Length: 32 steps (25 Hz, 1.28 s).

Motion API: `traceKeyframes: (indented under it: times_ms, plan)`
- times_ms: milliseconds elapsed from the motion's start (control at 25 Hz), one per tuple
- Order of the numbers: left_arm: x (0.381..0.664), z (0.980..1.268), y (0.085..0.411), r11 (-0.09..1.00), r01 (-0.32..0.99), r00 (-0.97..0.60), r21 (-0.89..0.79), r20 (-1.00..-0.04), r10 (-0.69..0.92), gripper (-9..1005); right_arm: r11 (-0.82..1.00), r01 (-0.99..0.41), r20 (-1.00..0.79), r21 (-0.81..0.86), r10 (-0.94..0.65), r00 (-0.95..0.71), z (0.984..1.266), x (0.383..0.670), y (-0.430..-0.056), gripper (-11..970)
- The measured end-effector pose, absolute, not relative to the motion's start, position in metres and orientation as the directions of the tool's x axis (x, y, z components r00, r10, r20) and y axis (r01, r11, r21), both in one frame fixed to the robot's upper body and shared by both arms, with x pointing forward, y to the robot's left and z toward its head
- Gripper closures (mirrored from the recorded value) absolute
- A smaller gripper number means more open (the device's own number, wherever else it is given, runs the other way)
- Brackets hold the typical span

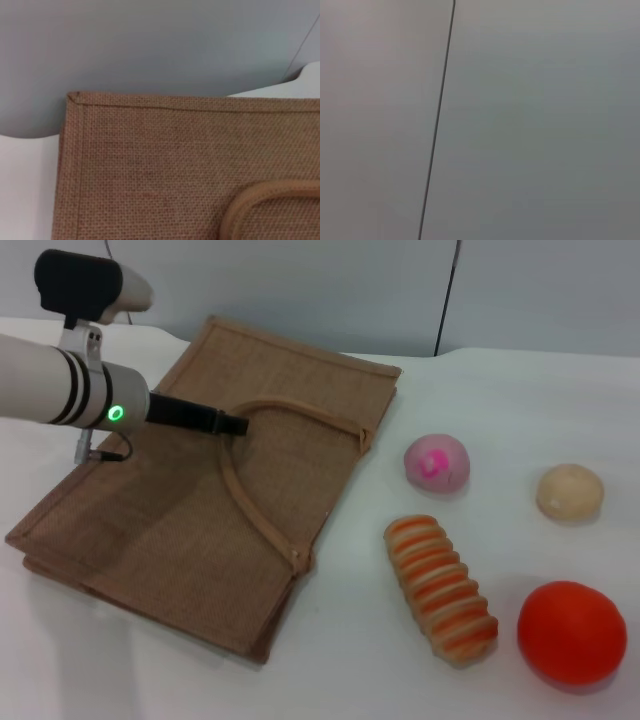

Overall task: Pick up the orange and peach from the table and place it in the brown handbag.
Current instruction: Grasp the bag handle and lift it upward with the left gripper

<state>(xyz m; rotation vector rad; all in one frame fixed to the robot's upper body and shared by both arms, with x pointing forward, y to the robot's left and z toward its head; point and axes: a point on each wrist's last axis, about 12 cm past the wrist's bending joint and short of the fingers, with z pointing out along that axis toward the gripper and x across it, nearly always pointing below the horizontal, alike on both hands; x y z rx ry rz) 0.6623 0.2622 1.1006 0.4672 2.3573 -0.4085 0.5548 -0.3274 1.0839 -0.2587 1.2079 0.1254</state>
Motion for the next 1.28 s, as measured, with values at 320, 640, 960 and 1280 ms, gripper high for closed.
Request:
traceKeyframes:
  times_ms: [320,640,960,1280]
  plan:
    - [0.664,1.098,0.256,0.885,0.446,-0.692,-0.133,-0.678,0.247,330,0.962,-0.238,-0.933,-0.133,-0.04,0.357,1.085,0.557,-0.326,204]
    - [0.665,1.096,0.253,0.883,0.454,-0.692,-0.117,-0.671,0.267,333,0.962,-0.24,-0.933,-0.133,-0.041,0.357,1.085,0.557,-0.325,204]
    - [0.664,1.096,0.252,0.884,0.446,-0.704,-0.136,-0.664,0.253,555,0.962,-0.237,-0.934,-0.133,-0.041,0.354,1.084,0.556,-0.326,204]
    - [0.663,1.096,0.251,0.881,0.452,-0.703,-0.139,-0.663,0.257,736,0.962,-0.237,-0.934,-0.133,-0.041,0.354,1.084,0.556,-0.326,204]
